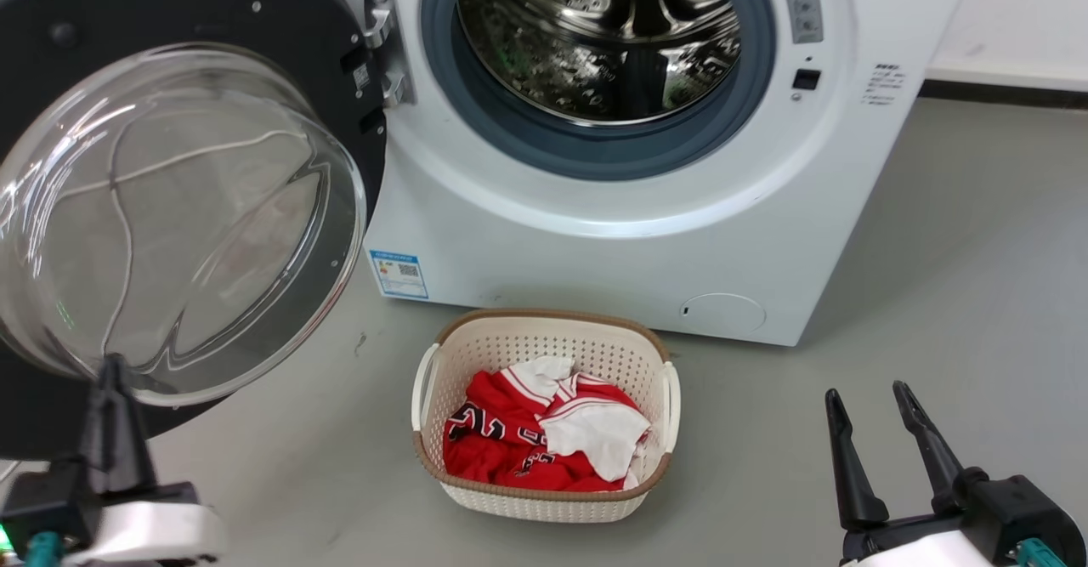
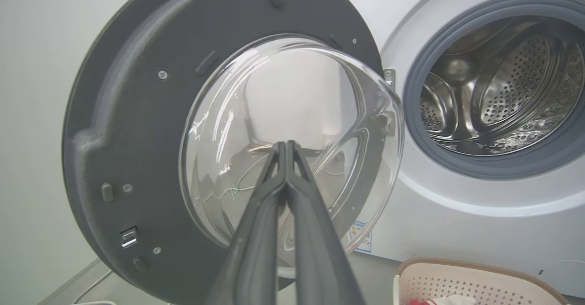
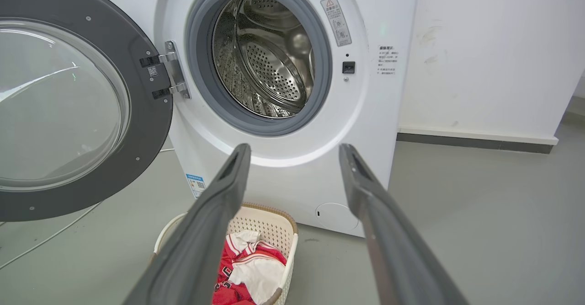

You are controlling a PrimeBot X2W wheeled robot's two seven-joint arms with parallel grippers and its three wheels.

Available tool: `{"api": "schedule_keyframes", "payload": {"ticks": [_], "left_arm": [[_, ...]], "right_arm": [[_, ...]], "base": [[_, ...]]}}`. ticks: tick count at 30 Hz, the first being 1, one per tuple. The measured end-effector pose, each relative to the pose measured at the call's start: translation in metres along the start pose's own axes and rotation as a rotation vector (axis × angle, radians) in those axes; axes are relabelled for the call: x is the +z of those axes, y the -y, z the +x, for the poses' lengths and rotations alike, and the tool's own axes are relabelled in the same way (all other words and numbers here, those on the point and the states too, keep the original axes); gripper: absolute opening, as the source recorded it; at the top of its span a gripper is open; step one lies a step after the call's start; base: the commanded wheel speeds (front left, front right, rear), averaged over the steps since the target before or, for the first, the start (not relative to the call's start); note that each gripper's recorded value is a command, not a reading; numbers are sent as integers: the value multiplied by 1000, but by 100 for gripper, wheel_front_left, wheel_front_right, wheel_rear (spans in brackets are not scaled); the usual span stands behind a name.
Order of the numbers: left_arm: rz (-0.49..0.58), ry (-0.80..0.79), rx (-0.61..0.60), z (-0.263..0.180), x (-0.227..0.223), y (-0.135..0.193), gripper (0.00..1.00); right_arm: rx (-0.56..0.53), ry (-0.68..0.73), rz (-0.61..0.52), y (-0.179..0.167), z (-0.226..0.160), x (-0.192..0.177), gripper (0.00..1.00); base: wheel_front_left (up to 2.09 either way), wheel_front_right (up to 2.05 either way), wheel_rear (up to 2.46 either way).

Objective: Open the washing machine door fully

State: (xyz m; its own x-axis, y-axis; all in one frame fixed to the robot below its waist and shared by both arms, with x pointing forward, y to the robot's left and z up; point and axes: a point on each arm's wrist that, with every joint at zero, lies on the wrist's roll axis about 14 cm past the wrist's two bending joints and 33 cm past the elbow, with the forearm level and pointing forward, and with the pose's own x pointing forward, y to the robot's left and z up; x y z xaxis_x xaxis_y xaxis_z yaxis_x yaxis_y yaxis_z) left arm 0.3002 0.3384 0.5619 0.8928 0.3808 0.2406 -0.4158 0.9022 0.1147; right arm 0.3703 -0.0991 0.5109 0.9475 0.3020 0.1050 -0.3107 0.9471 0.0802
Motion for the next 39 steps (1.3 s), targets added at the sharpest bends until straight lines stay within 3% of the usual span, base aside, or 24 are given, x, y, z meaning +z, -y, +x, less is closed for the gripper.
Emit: {"api": "schedule_keyframes", "payload": {"ticks": [1,4,6,7,8,22,38,39], "left_arm": [[-11,5,-21,-2,2,8,0],[-64,22,-79,-5,7,32,56],[-87,28,-117,-7,10,48,49],[-98,29,-133,-7,10,55,62],[-106,31,-148,-8,11,62,100],[-211,-21,-378,-30,6,151,100],[-217,-75,-368,-38,-8,153,100],[-216,-76,-367,-38,-9,153,0]], "right_arm": [[-7,12,-3,2,-1,4,100],[-38,38,-14,11,-8,14,100],[-61,43,-18,17,-15,16,100],[-70,47,-20,19,-17,18,100],[-79,53,-22,21,-20,20,100],[-212,87,-44,53,-58,34,100],[-218,90,-36,52,-63,35,100],[-218,89,-36,52,-63,34,0]], "base": [[0,0,0],[0,0,0],[0,0,0],[0,0,0],[0,0,0],[0,0,0],[0,0,0],[0,0,0]]}}
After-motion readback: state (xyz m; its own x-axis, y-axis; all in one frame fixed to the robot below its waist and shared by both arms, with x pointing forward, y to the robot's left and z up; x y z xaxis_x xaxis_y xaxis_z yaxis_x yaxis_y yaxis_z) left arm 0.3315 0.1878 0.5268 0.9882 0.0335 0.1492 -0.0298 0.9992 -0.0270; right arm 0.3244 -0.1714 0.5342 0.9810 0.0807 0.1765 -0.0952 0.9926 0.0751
